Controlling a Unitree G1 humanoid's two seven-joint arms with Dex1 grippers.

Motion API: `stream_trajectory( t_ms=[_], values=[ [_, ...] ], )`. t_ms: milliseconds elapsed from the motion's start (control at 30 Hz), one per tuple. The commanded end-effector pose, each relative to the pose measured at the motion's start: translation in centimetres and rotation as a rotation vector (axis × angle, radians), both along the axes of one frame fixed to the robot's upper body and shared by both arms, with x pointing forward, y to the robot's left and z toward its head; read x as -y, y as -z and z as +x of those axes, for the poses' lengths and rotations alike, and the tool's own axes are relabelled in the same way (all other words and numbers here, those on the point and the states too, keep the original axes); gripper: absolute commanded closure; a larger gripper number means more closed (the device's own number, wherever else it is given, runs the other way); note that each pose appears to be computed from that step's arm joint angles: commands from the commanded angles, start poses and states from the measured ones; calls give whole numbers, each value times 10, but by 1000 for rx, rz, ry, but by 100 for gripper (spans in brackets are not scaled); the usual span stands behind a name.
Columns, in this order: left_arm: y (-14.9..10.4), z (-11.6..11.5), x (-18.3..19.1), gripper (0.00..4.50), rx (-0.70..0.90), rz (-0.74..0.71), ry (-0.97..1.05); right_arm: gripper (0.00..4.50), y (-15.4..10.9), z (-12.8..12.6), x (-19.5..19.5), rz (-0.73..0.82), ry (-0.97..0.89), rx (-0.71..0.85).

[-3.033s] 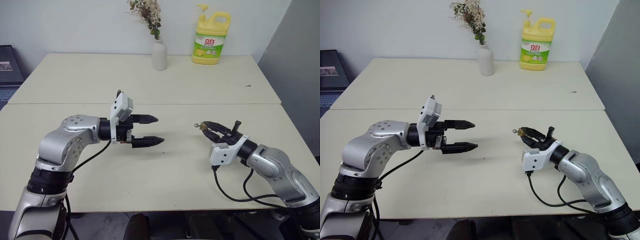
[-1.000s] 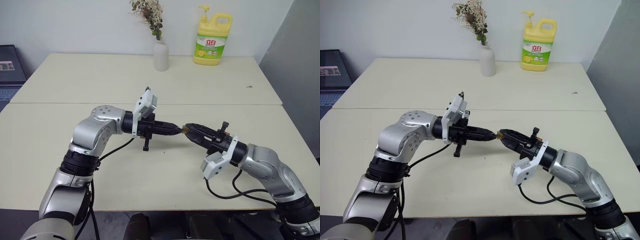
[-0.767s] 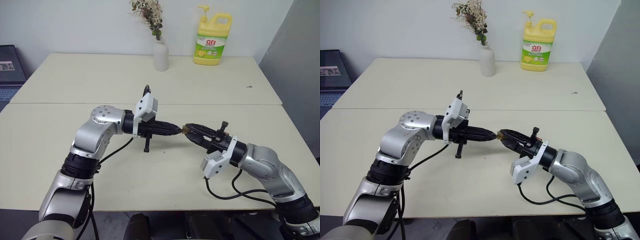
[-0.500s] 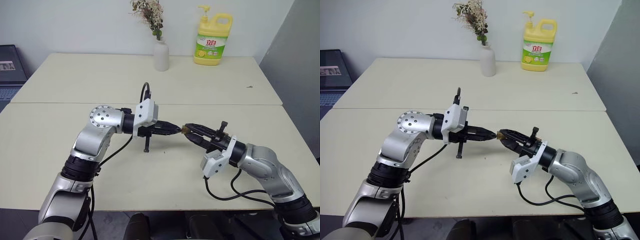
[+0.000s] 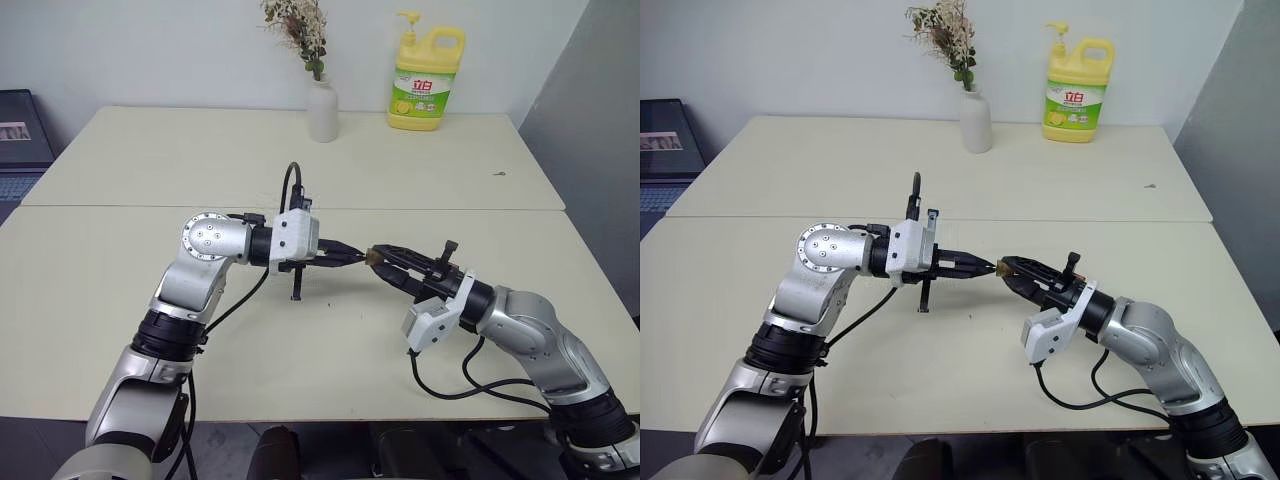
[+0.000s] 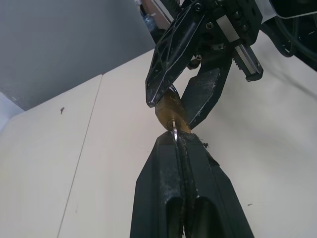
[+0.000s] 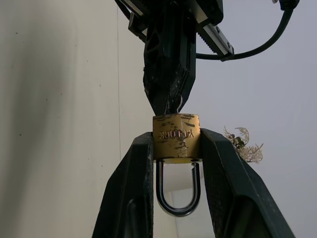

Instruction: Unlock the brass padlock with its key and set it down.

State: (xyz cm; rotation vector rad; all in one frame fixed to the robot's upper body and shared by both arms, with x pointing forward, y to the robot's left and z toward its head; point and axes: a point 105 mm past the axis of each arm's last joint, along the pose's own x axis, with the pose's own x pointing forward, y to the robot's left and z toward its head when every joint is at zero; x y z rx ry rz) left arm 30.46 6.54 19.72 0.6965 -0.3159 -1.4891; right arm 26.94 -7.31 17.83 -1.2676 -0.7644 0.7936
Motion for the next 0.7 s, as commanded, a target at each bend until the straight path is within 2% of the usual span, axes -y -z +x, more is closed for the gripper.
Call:
stream_trajectory(
  t_ms=[33, 133, 267, 400, 533, 633, 700],
  values=[
    [-15, -4, 10, 450, 108, -24, 45, 356, -10, -9, -10, 24, -60, 39],
    [-16, -1, 10, 450, 79, -41, 25, 356, -10, -9, -11, 27, -59, 38],
    [-15, 1, 8, 450, -69, -77, -16, 356, -10, -8, -11, 27, -59, 39],
    [-12, 7, 2, 365, -192, -79, -70, 356, -9, -8, -10, 26, -58, 37],
    [-12, 7, -4, 231, -389, -101, -104, 356, -8, -8, -10, 24, -58, 34],
    [-17, 1, -4, 144, -463, -120, -82, 356, -8, -8, -10, 24, -58, 33],
    [-20, 1, -3, 140, -519, -151, -94, 356, -8, -8, -11, 24, -61, 33]
  ],
)
